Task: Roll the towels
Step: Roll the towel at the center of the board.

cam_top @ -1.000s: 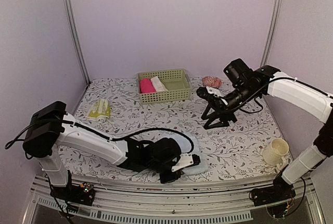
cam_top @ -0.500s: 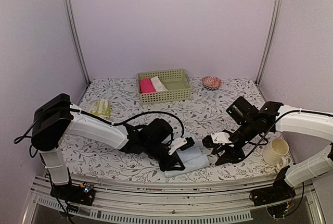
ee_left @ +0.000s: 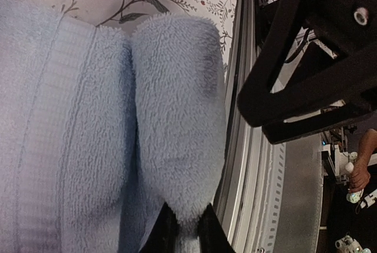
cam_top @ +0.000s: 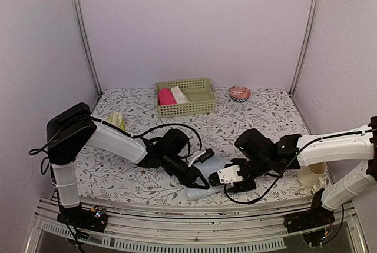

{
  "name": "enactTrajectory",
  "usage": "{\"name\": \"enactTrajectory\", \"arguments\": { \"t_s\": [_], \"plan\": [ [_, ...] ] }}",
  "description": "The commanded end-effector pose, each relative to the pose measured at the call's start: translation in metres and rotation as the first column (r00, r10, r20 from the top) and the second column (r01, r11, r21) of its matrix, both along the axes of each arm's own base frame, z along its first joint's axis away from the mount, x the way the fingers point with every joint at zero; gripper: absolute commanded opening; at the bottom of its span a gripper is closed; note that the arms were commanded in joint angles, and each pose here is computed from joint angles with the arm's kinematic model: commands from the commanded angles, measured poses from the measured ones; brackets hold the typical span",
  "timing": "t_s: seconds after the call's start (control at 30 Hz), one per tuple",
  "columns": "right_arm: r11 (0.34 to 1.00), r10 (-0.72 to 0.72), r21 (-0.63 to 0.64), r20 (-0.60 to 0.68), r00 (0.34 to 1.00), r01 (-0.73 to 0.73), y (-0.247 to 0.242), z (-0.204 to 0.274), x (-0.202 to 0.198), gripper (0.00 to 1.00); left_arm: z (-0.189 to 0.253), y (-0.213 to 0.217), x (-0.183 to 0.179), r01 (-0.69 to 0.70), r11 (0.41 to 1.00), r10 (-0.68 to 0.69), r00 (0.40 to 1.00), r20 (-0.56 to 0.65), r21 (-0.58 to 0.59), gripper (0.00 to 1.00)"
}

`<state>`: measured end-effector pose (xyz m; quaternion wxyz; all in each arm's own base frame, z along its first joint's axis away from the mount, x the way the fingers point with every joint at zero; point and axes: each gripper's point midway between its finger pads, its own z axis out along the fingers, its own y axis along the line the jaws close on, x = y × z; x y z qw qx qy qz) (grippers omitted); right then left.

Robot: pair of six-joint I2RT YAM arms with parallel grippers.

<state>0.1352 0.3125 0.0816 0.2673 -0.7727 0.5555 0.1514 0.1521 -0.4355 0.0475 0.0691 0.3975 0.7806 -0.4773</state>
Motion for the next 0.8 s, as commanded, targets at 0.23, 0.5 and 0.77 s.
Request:
{"name": "enactTrajectory", "arguments": {
  "t_s": [0.23, 0.5, 0.77],
  "plan": [
    [0.999, 0.026, -0.036, -0.014, 1.000, -0.026, 0.022, -0.027, 0.007, 0.40, -0.017, 0.002, 0.010, 0.004, 0.998, -0.003, 1.000, -0.021, 0.066, 0.04],
    [0.991, 0.068, -0.083, -0.331, 0.941, -0.101, 0.017, -0.031, -0.025, 0.10, 0.031, 0.019, 0.033, -0.126, 0.992, 0.124, 0.969, 0.214, -0.004, 0.20],
    [0.988, -0.027, -0.133, -0.651, 0.759, -0.079, 0.013, -0.034, -0.021, 0.08, 0.095, 0.063, 0.022, -0.293, 0.944, 0.325, 0.749, 0.578, -0.151, 0.33]
  ]
}}
